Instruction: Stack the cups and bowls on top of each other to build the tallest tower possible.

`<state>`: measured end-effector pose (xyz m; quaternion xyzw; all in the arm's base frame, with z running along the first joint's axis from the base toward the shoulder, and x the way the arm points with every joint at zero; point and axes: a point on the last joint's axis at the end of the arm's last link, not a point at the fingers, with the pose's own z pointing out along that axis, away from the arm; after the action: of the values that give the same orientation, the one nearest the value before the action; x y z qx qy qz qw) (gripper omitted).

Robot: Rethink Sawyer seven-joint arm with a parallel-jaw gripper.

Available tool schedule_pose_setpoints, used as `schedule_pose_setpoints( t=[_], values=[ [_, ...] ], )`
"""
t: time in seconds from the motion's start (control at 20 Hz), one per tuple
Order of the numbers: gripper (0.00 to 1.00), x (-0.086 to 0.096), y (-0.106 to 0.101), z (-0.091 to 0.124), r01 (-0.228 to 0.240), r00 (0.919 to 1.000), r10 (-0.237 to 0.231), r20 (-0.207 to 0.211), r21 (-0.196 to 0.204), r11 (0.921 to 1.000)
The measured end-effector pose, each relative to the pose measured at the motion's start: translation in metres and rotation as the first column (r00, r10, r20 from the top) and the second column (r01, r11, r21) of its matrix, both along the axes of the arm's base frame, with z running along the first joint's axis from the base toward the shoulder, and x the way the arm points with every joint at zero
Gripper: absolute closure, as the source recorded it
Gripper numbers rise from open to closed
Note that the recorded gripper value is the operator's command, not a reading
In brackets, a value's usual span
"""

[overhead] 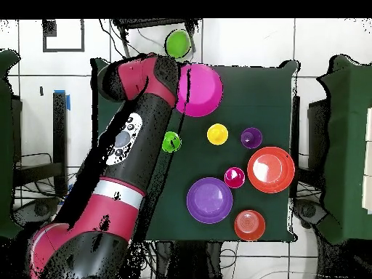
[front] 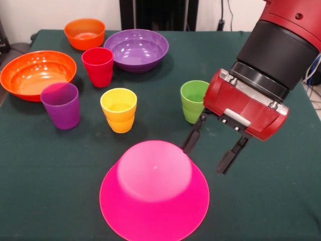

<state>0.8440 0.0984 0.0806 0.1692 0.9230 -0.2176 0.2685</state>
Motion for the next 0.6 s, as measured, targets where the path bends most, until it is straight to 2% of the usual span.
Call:
schedule_pose_setpoints(
  t=[0.45,0.6],
  values=[
    [0.00,-0.0004,-0.0006,0.0001,0.001,1.0000,-0.001,-0.001,-0.001,1.0000],
    [0.00,-0.0046,-0.0033,0.0018,0.015,0.9999,-0.015,0.000,0.017,0.9997]
  ],
)
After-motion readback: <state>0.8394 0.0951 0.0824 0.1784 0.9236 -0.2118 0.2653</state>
